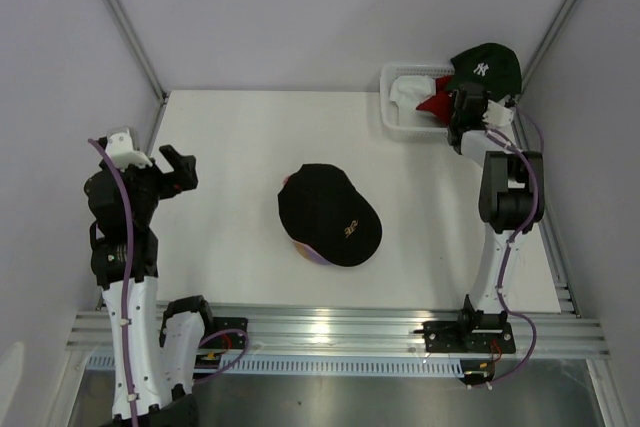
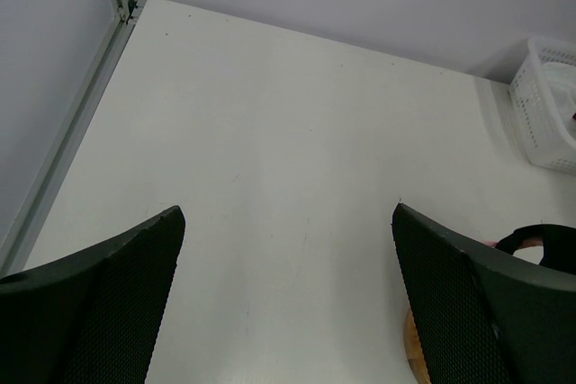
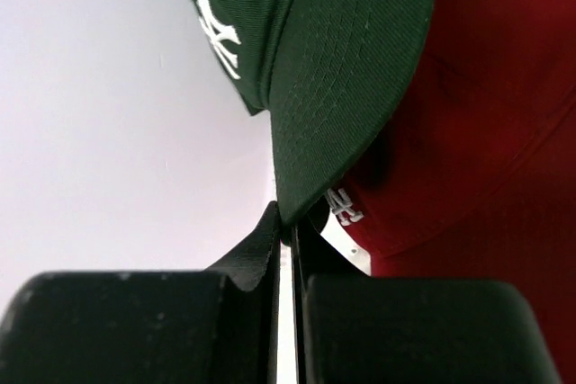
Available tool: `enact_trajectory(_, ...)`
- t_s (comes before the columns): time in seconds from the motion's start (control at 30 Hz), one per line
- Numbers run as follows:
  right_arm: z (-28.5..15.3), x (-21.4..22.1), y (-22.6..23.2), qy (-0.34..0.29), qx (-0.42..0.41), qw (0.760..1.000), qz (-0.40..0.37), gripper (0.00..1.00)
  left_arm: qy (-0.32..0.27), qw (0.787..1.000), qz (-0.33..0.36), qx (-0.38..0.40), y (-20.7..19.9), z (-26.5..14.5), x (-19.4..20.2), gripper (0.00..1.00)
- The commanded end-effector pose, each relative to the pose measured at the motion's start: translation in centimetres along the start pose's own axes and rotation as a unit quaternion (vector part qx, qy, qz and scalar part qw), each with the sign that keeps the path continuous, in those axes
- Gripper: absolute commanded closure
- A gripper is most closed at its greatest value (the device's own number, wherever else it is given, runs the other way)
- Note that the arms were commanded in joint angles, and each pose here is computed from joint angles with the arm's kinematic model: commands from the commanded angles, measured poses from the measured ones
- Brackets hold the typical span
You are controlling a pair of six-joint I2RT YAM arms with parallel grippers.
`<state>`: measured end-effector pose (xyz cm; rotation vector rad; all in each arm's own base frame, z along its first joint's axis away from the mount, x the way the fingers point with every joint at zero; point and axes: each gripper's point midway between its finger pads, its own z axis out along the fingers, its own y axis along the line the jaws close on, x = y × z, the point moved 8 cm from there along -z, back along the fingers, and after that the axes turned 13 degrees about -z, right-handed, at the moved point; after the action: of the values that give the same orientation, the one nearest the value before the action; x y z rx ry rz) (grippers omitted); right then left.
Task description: Stack the hats
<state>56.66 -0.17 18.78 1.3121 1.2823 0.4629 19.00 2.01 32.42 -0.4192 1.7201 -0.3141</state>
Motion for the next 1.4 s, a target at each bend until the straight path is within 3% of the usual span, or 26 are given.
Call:
enact_trajectory(0.0,-1.6,-3.8,1.9,-0.024,-0.02,0.998,-0.059,1.0,-0.029,0.999,0.007,0.015,-0.7,-0.8,-1.4,0.0)
enact_trajectory(0.23,-4.3,-7.3,3.8,0.008,-0.075,0.992,-0.103,1.0,-0.035,0.999,0.008,0.025,-1.0,-1.2,-1.4,0.01)
enact_trajectory(0.4,-5.8,-8.3,5.9,0.09,-0.15,0.975,-0.138,1.0,-0.042,0.999,0.009,0.027,-1.1,-1.5,-1.6,0.01)
enact_trajectory(0.6,-8.7,-8.3,9.8,0.17,-0.234,0.94,-0.182,1.0,-0.046,0.998,0.009,0.031,-1.2,-1.7,-1.6,0.0)
enact_trajectory(0.77,-12.1,-7.3,12.0,0.271,-0.304,0.881,-0.241,1.0,-0.047,0.998,0.009,0.03,-1.2,-1.8,-1.6,0.01)
enact_trajectory(0.83,-13.4,-6.7,11.6,0.309,-0.307,0.863,-0.255,1.0,-0.048,0.998,0.009,0.032,-1.3,-1.8,-1.6,0.0)
enact_trajectory(0.93,-13.9,-6.8,9.3,0.331,-0.282,0.859,-0.271,1.0,-0.048,0.998,0.009,0.036,-1.4,-1.9,-1.6,0.01)
enact_trajectory(1.13,-11.5,-7.6,2.7,0.351,-0.216,0.879,-0.241,1.0,-0.049,0.998,0.008,0.039,-1.4,-1.9,-1.5,0.01)
enact_trajectory(1.37,-7.9,-6.0,-2.9,0.396,-0.142,0.878,-0.228,1.0,-0.051,0.998,0.007,0.034,-1.3,-1.8,-1.5,0.0)
